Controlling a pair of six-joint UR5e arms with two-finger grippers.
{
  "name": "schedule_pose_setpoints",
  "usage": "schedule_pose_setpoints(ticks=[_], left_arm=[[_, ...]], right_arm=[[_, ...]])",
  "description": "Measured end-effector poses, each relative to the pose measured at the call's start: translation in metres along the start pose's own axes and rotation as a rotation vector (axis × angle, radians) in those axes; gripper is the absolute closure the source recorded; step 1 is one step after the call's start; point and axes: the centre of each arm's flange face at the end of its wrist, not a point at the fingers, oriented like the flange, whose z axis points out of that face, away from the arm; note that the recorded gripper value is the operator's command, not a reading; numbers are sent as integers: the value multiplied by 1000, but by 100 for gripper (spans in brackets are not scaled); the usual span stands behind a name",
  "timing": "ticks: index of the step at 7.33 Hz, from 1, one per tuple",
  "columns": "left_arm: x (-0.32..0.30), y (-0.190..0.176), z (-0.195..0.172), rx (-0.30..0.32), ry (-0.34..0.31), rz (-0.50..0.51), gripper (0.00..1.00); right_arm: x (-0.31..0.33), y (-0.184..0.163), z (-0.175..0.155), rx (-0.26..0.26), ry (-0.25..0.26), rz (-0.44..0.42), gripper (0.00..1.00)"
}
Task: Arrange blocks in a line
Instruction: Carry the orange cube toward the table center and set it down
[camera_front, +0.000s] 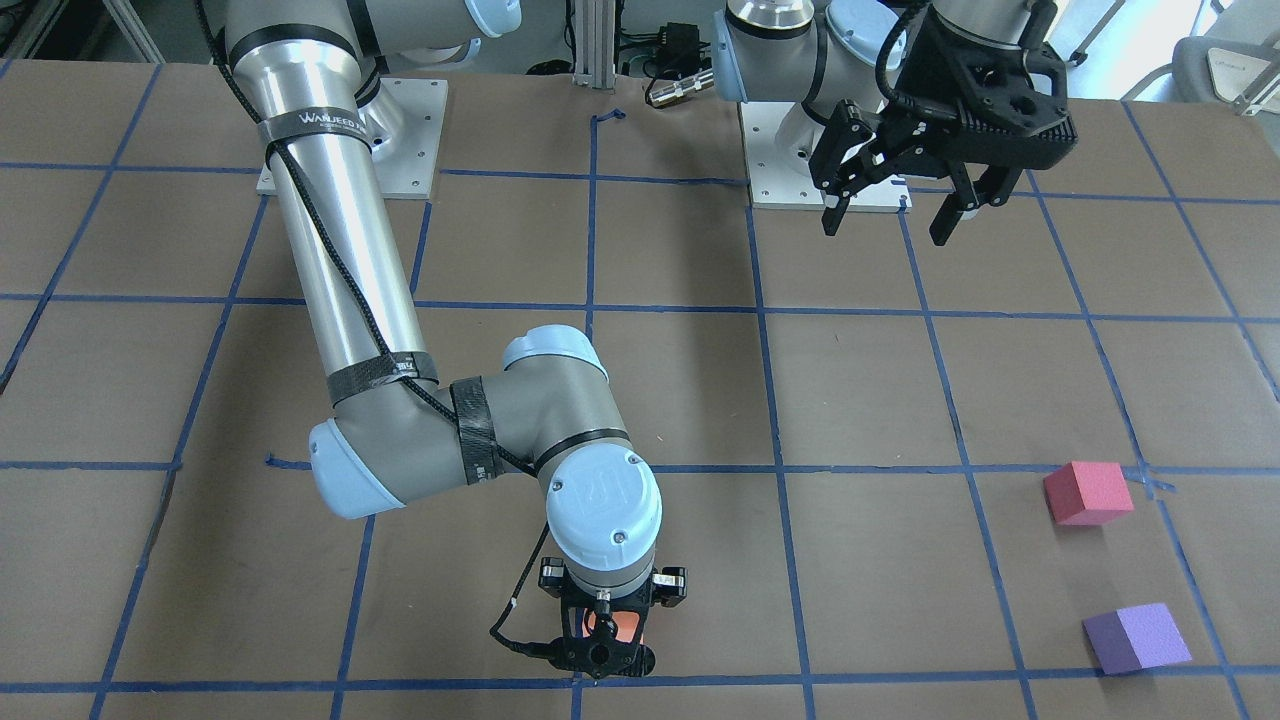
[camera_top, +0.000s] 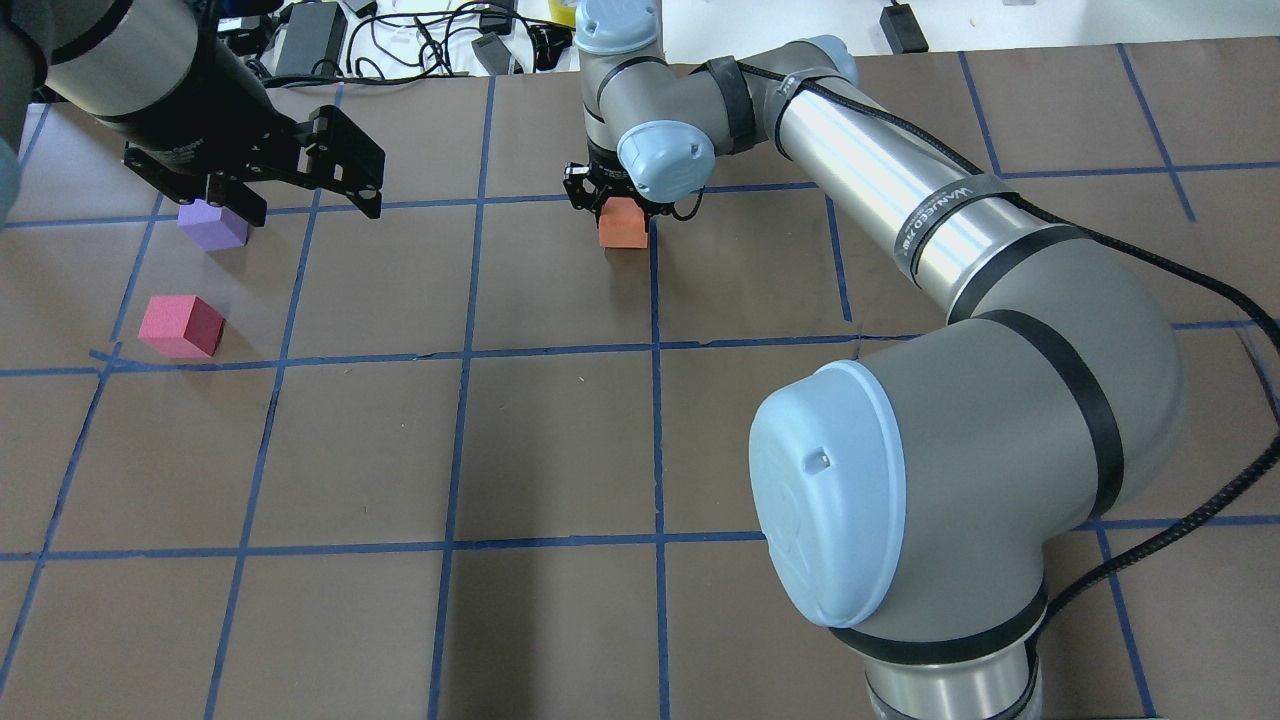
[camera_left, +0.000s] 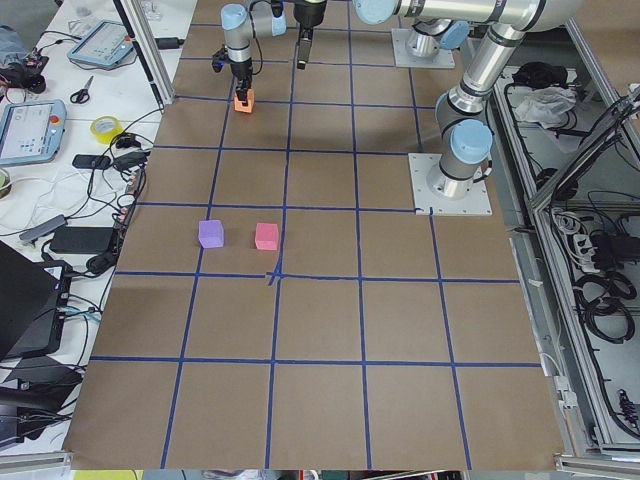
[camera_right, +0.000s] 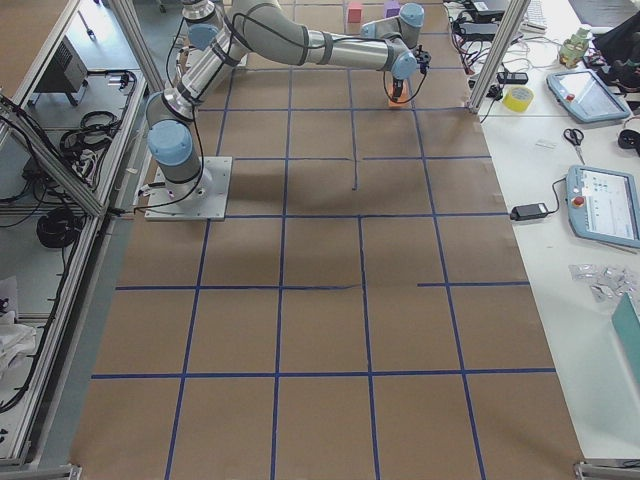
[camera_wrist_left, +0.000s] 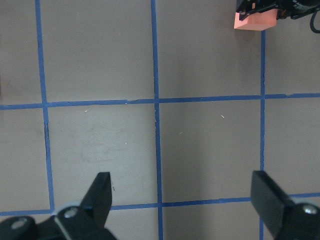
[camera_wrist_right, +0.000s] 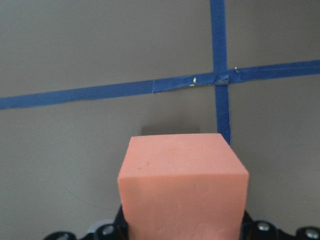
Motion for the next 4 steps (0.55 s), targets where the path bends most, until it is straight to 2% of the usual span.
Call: schedule_pose_setpoints(ticks=[1,4], left_arm=[[0,0,3,-7,3,3,0],[-1,0,4,-8,-6,11,0]], right_arm=[[-1,1,1,-2,1,4,0],[-3,4,-6,2,-3,5,0]])
